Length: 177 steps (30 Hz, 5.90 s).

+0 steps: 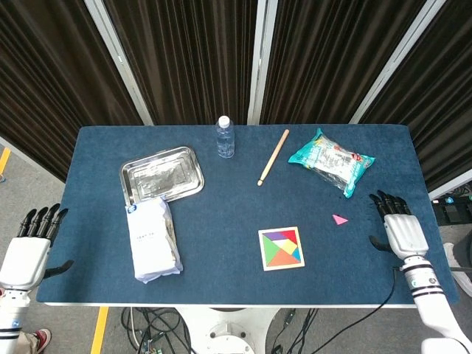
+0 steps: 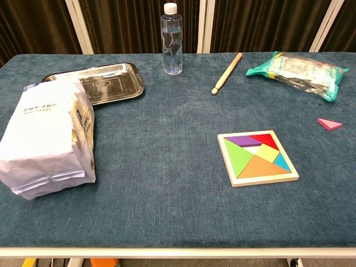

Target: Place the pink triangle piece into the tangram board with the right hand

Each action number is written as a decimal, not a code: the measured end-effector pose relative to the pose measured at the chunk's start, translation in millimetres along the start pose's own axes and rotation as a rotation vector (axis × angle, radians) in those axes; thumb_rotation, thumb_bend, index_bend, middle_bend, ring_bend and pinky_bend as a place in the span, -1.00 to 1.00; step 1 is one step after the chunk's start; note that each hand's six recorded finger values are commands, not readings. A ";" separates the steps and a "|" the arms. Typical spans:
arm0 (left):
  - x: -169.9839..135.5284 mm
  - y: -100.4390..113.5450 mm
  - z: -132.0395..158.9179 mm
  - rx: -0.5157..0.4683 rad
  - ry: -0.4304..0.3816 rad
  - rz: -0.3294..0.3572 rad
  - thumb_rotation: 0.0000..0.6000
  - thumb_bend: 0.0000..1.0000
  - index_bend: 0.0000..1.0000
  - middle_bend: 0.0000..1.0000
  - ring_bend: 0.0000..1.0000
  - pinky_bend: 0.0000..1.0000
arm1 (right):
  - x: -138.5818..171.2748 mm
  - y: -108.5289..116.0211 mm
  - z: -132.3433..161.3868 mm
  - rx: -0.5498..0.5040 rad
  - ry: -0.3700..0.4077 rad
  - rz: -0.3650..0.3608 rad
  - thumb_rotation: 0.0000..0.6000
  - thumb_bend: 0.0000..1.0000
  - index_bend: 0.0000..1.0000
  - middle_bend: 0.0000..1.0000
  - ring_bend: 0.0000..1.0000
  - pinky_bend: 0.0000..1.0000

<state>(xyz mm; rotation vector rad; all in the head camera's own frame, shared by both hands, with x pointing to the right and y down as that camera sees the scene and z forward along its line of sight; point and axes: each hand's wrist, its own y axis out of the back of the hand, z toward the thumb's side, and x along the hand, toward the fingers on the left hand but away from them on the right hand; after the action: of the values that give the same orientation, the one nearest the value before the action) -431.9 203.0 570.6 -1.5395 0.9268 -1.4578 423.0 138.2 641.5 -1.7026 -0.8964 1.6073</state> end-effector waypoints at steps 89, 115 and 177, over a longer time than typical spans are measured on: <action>0.4 -23.0 -21.5 -0.040 0.022 -0.077 1.00 -1.00 -1.00 -1.00 -1.00 -1.00 | -63.8 -64.2 59.5 0.106 -0.091 0.196 1.00 -0.47 -0.11 -1.00 -1.00 -1.00; -0.4 -24.2 -23.1 -0.043 0.026 -0.081 1.00 -1.00 -1.00 -1.00 -1.00 -1.00 | -61.9 -59.9 61.9 0.106 -0.082 0.177 1.00 -0.40 -0.03 -1.00 -1.00 -1.00; -4.1 -25.4 -42.1 -0.075 0.042 -0.082 1.00 -1.00 -1.00 -1.00 -1.00 -1.00 | -10.3 -84.5 204.4 0.009 0.143 0.156 1.00 -0.31 0.04 -1.00 -1.00 -1.00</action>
<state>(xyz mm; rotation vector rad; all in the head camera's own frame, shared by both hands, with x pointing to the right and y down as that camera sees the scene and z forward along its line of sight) -474.6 214.2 592.6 -1.6238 0.9623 -1.5344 213.8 176.1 703.4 -1.8943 -0.7004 1.5619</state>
